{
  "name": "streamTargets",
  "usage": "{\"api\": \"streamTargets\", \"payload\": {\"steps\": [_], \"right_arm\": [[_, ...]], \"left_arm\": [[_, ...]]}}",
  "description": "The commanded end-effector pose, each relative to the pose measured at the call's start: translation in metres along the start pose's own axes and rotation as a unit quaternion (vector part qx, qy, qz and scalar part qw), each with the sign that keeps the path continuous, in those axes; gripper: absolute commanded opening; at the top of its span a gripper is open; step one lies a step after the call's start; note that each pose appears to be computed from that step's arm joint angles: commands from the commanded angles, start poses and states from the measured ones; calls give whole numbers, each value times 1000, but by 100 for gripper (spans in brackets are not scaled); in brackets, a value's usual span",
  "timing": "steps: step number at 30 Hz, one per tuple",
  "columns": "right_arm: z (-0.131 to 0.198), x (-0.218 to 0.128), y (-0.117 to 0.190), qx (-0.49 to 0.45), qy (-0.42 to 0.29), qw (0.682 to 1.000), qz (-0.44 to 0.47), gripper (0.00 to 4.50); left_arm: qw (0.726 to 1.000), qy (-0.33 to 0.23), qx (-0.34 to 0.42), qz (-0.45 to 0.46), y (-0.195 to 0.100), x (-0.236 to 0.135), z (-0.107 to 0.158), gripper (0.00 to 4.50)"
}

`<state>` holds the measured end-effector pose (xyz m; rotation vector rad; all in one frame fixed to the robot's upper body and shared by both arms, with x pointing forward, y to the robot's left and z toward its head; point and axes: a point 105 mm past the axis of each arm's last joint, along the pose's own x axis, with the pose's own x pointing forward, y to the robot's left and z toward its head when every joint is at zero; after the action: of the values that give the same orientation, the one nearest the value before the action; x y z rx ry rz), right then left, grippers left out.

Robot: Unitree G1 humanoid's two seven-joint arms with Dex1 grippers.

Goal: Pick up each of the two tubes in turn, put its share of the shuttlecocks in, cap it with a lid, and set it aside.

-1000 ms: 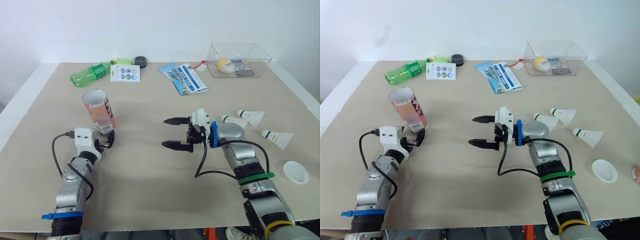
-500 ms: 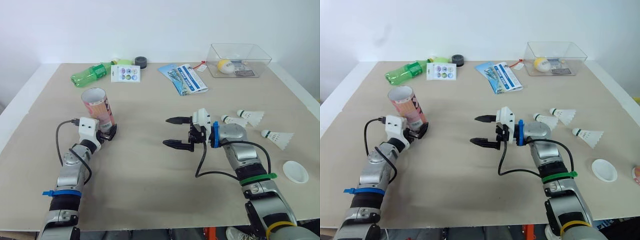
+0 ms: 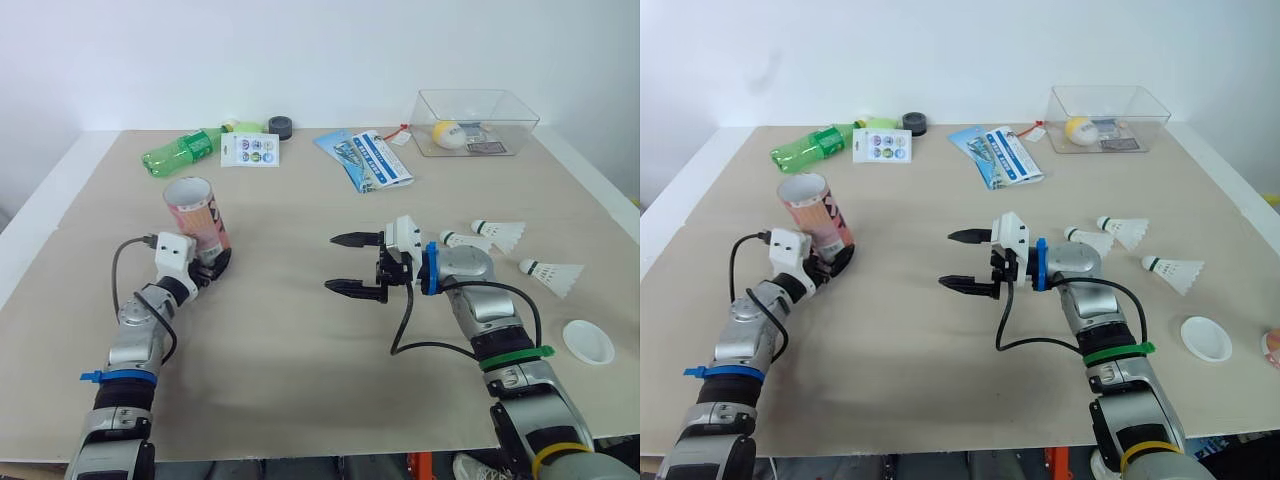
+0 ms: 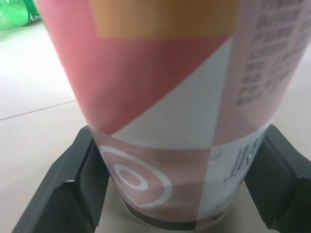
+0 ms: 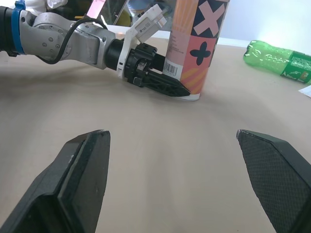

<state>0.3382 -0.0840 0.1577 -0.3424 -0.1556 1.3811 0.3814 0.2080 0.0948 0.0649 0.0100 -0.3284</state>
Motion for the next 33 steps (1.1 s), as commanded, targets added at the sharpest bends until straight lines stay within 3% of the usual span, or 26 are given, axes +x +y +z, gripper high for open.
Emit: {"api": "streamTargets", "payload": {"steps": [1, 8, 13, 20, 26, 33], "right_arm": [[18, -2, -8, -33, -18, 999, -9, 450], [17, -3, -10, -31, -16, 999, -15, 450], [21, -10, -14, 0, -32, 998, -52, 450], [26, -33, -19, 61, -31, 986, -154, 450], [34, -71, -35, 105, -1, 943, -317, 450], [40, -141, -51, 77, 77, 862, -494, 450]], "left_arm": [[999, 42, -2, -7, -1, -4, -19, 365], [999, 39, 32, -16, 1, -4, -12, 365], [994, 27, 76, -73, -13, -9, -3, 365], [966, 14, 172, -195, -48, -12, 20, 365], [917, 24, 243, -315, -92, -6, 46, 365], [871, 74, 275, -400, -132, 3, 54, 365]]}}
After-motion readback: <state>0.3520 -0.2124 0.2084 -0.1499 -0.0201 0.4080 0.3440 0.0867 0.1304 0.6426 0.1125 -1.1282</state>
